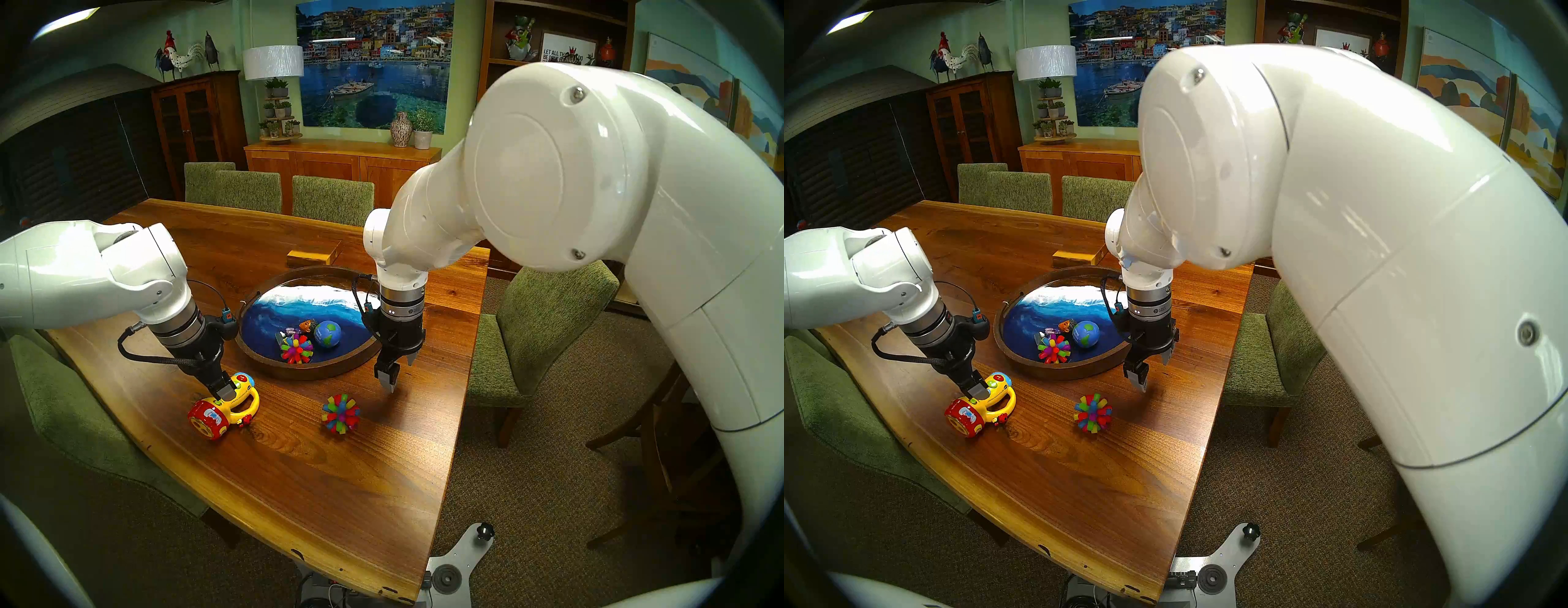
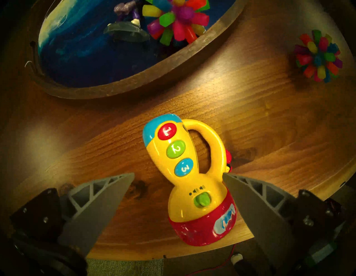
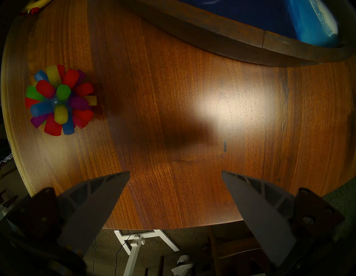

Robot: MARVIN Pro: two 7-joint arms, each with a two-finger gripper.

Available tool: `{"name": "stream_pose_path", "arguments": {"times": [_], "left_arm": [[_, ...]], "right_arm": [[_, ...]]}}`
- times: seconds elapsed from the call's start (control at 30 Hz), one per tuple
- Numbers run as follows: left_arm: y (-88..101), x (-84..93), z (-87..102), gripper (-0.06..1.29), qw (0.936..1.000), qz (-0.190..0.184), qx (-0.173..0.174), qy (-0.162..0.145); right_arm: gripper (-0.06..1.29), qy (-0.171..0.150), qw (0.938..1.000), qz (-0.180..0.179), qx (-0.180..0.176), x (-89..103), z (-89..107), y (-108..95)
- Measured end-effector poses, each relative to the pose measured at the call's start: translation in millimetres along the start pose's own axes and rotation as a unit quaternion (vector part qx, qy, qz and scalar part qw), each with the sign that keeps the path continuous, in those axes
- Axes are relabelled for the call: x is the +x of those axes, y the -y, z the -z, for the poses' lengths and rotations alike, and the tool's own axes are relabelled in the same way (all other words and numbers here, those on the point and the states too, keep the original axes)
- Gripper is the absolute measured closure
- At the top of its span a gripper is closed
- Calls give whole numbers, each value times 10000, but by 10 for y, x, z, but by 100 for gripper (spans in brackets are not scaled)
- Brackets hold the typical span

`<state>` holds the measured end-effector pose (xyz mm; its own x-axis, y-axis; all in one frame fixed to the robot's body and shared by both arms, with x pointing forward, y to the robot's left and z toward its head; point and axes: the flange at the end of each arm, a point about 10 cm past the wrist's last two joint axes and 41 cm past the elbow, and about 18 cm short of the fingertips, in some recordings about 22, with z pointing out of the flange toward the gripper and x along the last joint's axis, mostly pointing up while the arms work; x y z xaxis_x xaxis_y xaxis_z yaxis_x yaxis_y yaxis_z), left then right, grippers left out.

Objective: Put toys in center tray

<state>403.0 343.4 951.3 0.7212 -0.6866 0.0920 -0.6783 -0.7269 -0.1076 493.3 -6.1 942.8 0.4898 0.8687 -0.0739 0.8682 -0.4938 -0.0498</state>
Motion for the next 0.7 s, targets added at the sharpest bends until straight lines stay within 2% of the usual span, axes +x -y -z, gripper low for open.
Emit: {"name": "stream_pose_path", "arguments": {"times": [0.33,0.7], "left_arm": [[15,1,-268,0,9994,214,-6,273],[28,-24,-437,0,9983,334,-96,468]], "right_arm": [[0,1,10000,0,0,0,0,0],[0,1,10000,0,0,0,0,0]]}}
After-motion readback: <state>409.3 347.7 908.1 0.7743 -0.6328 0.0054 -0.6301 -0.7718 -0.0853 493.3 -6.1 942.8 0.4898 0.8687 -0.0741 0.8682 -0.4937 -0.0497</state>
